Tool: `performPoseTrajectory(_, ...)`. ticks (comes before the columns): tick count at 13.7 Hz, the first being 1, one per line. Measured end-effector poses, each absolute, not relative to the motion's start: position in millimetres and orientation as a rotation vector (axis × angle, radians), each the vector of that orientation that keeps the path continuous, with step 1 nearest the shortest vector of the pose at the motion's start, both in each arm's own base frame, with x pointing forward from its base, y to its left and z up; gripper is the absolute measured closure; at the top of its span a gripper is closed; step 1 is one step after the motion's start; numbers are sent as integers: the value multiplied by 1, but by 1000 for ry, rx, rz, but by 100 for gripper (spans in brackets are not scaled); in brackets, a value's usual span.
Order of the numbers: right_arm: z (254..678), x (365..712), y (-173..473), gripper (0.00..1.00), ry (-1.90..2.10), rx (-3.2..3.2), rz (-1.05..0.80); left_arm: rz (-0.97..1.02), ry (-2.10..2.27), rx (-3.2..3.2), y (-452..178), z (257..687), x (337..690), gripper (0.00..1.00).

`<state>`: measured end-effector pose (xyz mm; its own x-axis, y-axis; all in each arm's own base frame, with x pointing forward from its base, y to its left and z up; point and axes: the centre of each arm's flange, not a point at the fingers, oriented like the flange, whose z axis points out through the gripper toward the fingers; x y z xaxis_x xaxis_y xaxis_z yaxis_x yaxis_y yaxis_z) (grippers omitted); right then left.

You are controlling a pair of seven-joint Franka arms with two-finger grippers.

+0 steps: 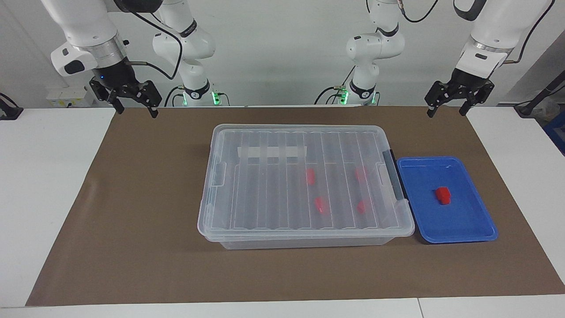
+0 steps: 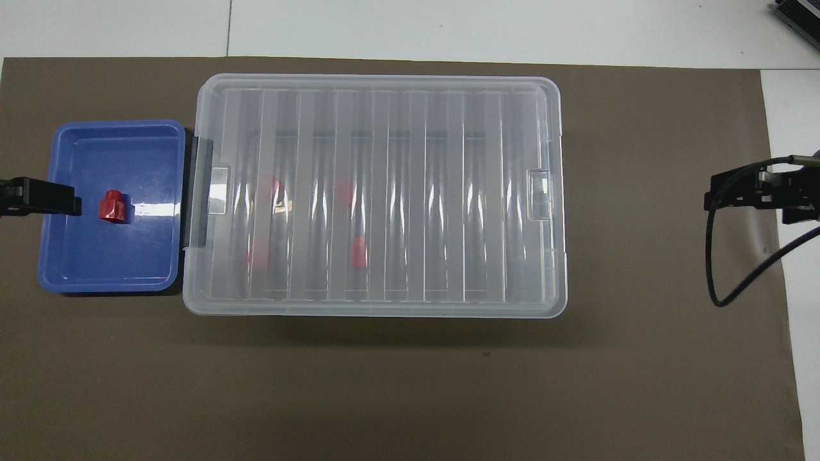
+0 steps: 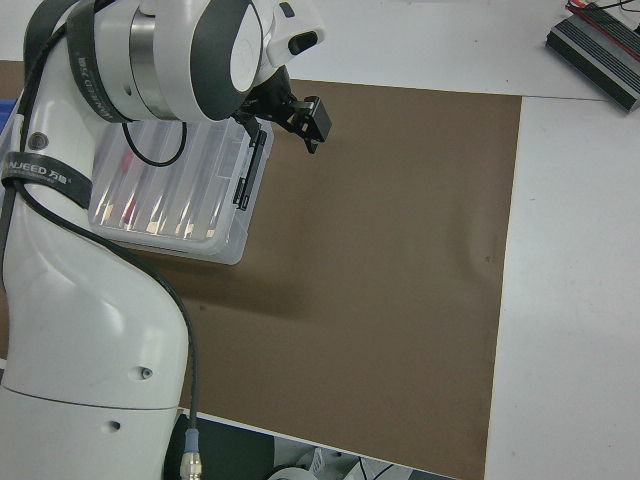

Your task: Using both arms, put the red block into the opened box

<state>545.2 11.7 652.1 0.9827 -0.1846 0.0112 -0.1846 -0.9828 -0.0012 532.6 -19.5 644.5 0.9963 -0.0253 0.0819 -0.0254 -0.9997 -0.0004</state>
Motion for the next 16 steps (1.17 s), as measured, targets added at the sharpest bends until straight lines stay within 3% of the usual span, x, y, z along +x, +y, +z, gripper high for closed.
performPoseTrajectory(10,651,548,14,0,283,-3126,-48,129,-40,3138,-19,645,533,0)
performPoseTrajectory(16,607,565,53,0,222,-3115,-145,129,-40,3138,-19,645,533,0)
